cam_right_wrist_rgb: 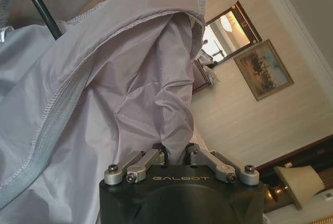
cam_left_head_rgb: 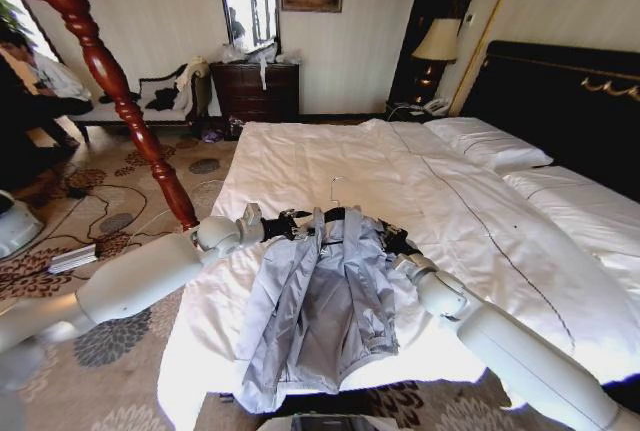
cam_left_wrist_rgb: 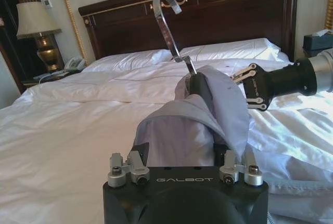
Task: Pick up the clothes from the bed and hang them on the clothes hanger.
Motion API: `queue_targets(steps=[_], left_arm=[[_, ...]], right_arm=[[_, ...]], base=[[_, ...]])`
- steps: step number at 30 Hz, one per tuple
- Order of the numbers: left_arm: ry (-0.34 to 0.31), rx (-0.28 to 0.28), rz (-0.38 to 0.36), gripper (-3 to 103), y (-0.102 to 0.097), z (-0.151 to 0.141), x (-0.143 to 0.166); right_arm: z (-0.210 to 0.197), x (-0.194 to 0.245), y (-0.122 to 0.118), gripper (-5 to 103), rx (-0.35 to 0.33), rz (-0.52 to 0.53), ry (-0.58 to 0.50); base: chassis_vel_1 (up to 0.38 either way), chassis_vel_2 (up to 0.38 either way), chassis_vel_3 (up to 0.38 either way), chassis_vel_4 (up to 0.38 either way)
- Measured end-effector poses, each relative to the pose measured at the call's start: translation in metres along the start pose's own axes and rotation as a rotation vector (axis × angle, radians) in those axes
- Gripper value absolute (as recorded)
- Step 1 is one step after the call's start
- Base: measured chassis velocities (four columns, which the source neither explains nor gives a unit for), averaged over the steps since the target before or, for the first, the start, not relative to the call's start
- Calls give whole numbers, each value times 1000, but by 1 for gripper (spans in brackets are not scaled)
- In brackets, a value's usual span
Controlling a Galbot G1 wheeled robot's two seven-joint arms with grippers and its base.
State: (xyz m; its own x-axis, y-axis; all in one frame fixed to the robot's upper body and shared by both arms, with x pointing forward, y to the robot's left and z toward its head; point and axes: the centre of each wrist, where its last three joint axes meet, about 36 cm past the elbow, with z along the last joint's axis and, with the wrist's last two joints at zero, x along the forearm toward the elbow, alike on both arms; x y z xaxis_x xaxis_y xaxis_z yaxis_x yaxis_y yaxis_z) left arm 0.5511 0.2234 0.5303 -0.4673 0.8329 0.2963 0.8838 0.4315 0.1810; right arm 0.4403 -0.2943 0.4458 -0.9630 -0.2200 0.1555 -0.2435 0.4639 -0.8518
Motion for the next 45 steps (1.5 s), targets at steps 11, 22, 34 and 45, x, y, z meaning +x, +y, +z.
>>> queue_targets(steps=[11,22,34,45], left_arm=[[-3,18,41,60,0,-2,-10],[-3,24,48,31,-6,2,-16],[-16,33,36,18,-14,3,-12],[-13,74,-3,15,-21,2,-6]], right_arm=[[-2,-2,-1,15,41,11,-29],[-4,0,-1,15,54,13,-54],[-8,1,-2,15,48,22,-68],[-13,4,0,40,28,19,-76]], base=[[0,0,0,0],[0,0,0,0],[0,0,0,0],[0,0,0,0]])
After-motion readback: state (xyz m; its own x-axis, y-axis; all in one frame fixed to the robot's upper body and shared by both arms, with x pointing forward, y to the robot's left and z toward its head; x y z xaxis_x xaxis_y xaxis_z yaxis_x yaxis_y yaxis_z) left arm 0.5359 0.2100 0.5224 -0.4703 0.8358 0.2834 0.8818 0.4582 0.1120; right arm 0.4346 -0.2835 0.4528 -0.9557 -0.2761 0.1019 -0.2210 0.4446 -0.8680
